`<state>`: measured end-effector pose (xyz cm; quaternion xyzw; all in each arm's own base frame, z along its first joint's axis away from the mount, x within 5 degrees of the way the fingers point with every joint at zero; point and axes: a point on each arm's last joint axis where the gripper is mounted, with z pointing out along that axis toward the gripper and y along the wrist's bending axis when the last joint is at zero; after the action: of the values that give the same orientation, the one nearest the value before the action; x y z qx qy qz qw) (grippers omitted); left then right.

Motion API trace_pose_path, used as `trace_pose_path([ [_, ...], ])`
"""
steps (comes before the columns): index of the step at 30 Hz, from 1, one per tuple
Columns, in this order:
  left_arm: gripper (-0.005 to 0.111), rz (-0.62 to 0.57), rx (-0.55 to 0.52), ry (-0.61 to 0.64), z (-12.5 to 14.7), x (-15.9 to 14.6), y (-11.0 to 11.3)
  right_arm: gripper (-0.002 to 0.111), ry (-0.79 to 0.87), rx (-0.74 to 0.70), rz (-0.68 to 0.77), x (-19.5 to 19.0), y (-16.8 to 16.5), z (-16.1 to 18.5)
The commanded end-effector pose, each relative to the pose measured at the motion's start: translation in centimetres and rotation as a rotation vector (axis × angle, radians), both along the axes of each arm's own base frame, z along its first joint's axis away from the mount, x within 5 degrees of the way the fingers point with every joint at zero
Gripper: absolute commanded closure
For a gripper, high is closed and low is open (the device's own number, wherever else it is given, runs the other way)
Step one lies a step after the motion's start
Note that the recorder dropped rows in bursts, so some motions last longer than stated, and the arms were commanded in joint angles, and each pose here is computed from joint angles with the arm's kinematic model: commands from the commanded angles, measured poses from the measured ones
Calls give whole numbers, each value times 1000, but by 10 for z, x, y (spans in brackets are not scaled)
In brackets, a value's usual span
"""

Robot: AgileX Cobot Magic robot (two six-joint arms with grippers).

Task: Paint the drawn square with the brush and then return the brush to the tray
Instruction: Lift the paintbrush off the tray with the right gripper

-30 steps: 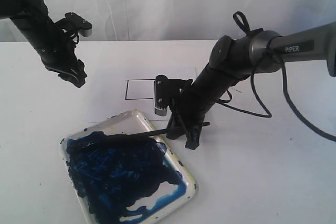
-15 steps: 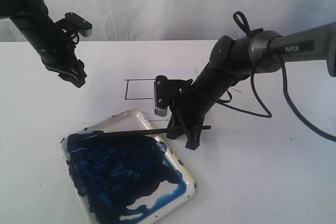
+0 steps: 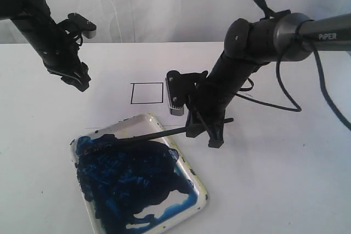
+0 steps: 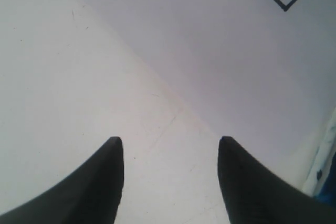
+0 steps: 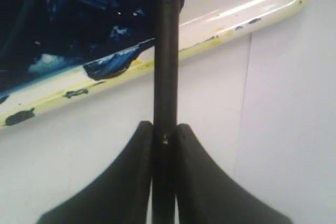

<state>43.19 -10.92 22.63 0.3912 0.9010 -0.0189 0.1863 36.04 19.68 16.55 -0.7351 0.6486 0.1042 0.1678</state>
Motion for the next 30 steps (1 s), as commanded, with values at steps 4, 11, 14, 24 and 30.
trace_pose_path([
  [4,48,-1,-8,13,3,-2,-3,108,20,-46,-61,-10,-9,29],
  [11,48,4,-15,-20,4,1,-3,108,51,-88,-197,-19,-18,53],
  [14,48,9,-25,-52,5,3,-4,108,43,-73,-226,-23,-20,65],
  [24,48,9,-29,-41,5,2,-4,108,30,-78,-216,-36,-27,91],
  [30,48,15,-29,-25,4,1,-4,108,23,-75,-230,-33,-31,91],
])
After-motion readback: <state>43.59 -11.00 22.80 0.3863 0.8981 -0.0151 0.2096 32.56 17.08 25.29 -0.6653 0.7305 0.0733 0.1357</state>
